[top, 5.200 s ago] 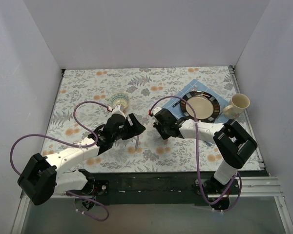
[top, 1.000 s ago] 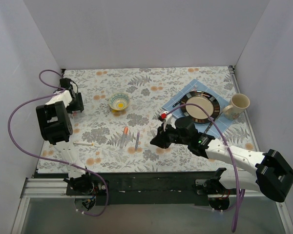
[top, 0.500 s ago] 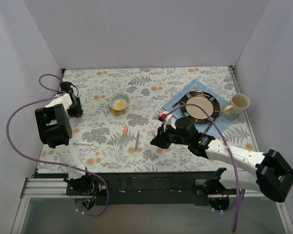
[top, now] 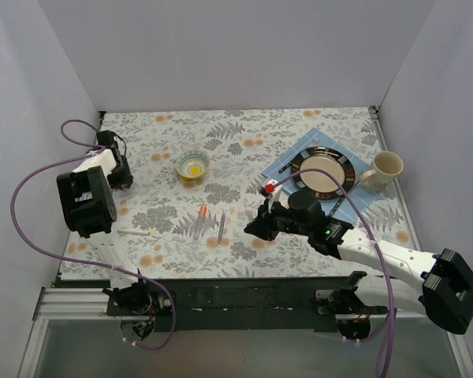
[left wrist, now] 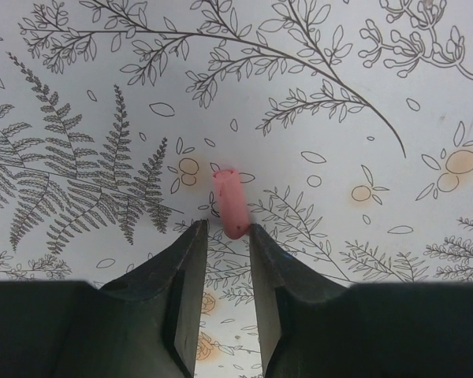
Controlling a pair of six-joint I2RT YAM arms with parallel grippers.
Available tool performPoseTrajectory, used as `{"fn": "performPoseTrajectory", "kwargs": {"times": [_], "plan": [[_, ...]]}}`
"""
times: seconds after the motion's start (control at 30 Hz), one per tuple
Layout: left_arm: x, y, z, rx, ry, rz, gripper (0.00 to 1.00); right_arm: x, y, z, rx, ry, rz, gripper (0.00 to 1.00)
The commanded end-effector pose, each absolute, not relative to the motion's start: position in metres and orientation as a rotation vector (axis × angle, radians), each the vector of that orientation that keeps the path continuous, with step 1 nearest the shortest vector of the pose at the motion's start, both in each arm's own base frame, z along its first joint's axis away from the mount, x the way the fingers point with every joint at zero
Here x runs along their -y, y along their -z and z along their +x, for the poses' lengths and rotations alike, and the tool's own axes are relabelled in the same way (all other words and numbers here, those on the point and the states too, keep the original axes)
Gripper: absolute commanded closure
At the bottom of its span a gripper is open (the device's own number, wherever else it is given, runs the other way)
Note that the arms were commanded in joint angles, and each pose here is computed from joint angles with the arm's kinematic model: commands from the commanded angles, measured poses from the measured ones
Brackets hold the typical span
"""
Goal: Insert the pens into the pen caps
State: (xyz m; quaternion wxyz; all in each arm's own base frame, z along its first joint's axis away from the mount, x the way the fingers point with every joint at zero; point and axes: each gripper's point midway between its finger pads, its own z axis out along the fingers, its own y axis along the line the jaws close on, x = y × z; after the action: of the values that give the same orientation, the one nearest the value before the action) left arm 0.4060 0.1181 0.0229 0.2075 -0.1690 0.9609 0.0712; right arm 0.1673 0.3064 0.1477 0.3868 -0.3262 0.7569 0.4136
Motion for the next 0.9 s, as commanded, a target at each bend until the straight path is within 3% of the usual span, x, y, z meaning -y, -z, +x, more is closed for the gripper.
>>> {"fn": "performPoseTrajectory", "kwargs": {"times": [0.0,0.4,0.5,0.77,0.87], "plan": [[-0.126,-0.026,0.408,-2.658,-0.241,-0.529,0.7,-0.307,-0.158,0.166,-1.868,-1.069,-0.845,0.99],[-0.124,-0.012,0.42,-2.671,-0.202,-0.537,0.68,-0.305,-0.16,0.165,-1.851,-1.074,-0.844,0.99],[-0.124,-0.01,0.42,-2.68,-0.2,-0.546,0.72,-0.306,-0.16,0.165,-1.851,-1.077,-0.844,0.99],[-0.101,-0.014,0.41,-2.655,-0.074,-0.576,1.0,-0.304,-0.153,0.169,-1.895,-1.046,-0.827,0.99],[-0.082,-0.03,0.403,-2.613,-0.021,-0.552,1.0,-0.304,-0.15,0.172,-1.922,-1.04,-0.814,0.99]]}}
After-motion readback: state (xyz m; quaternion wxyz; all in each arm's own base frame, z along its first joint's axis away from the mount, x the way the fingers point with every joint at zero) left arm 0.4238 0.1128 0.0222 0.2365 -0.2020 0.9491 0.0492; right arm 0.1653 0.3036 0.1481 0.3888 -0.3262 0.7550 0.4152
